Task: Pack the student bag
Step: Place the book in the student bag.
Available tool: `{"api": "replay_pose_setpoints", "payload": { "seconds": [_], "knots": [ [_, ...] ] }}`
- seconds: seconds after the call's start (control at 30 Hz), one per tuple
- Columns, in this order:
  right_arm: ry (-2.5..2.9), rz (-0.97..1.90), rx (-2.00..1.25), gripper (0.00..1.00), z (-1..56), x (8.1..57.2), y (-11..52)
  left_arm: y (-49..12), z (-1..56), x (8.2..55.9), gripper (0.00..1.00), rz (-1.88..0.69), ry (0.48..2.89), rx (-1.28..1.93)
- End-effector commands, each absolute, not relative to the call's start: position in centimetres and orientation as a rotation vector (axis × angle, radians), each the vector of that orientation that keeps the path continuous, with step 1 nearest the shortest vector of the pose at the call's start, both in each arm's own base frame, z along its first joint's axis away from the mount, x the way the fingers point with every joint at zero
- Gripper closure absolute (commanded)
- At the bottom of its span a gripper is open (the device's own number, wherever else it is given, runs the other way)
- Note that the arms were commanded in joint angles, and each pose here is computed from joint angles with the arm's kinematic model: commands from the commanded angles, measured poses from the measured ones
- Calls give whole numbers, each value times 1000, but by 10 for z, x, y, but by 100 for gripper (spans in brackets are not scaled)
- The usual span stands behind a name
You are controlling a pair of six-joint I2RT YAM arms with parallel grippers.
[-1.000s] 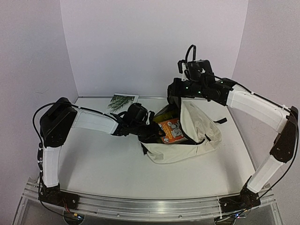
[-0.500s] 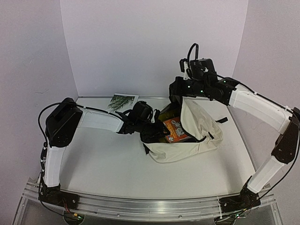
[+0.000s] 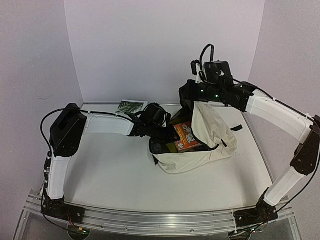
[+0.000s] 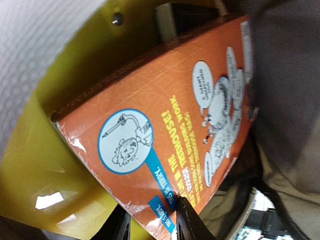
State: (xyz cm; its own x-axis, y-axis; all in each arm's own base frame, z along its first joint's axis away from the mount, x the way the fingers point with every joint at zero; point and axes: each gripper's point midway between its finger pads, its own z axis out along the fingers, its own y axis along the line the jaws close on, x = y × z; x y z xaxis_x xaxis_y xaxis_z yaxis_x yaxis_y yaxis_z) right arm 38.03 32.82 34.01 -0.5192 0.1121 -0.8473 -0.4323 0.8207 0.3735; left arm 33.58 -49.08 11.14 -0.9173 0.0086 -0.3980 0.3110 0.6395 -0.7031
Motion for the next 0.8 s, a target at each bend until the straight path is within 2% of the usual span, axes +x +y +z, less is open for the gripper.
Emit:
{"api": "replay_pose_setpoints", "payload": {
  "seconds": [0.0,0.2,0.57,0.77],
  "knots": [
    [1464,1010,-270,100,520,323,329,-479,141,355,69,-1033,2407,226],
    [1470,986,-237,100,517,324,321,-454,125,352,69,-1097,2445,124],
    [1379,1152,-483,100,525,284,366,-509,181,357,67,-1407,2258,274],
    [1434,1151,-490,100,503,299,386,-523,200,352,66,-1480,2181,343]
  ]
}}
